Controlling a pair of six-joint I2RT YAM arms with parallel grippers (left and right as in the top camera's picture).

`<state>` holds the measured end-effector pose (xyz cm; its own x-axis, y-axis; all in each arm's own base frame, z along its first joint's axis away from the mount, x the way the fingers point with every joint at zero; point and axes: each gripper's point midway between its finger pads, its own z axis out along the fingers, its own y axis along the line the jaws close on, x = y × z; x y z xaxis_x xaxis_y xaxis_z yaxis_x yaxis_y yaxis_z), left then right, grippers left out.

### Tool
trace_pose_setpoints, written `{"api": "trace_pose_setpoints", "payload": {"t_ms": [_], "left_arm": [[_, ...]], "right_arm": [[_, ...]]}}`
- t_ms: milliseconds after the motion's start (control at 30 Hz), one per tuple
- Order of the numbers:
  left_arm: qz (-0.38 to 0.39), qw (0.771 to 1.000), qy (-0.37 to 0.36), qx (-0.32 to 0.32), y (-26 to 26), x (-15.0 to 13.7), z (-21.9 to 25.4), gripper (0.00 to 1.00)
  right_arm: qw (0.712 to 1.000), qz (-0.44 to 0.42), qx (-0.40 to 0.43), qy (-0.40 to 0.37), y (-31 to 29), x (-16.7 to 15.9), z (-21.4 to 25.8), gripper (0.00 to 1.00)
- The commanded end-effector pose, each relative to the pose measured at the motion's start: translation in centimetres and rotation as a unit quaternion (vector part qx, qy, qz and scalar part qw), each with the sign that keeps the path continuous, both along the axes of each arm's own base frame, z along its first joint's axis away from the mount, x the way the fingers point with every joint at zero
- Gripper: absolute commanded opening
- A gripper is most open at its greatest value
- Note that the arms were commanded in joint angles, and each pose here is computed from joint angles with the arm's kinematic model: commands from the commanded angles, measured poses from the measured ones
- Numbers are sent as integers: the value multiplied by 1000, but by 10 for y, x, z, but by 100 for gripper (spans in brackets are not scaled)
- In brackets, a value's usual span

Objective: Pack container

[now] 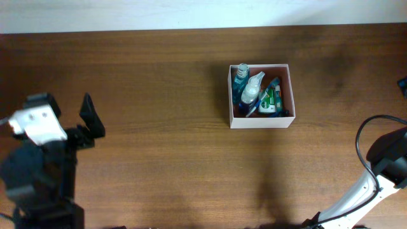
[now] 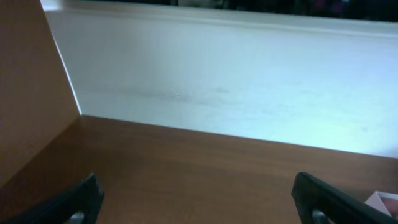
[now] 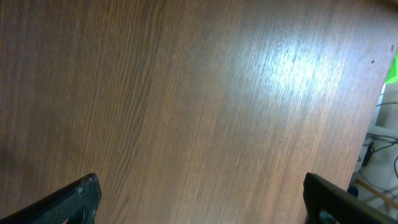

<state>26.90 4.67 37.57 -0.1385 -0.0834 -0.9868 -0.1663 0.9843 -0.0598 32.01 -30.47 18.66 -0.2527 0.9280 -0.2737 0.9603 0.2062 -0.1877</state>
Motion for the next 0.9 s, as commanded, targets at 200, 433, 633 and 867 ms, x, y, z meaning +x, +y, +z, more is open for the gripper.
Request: {"api": "trace_pose_setpoints", "payload": {"t_ms": [200,433,633,867], "left_arm": [[-18,992,-123,-18,-14,-35,-28,99],[-38,982,-165,-88,-23,-33,-65,99],[-67,974,-193,-97,-35,-29,-81,100],[-69,974,-197,-93,-36,-31,-100,99]], "right_arm": [[1000,-2,-12,-1,0,-3,8,99],[1000,-2,-12,-1,0,-3,8,99],[1000,-2,-12,-1,0,-3,8,99],[1000,-2,-12,-1,0,-3,8,99]]}}
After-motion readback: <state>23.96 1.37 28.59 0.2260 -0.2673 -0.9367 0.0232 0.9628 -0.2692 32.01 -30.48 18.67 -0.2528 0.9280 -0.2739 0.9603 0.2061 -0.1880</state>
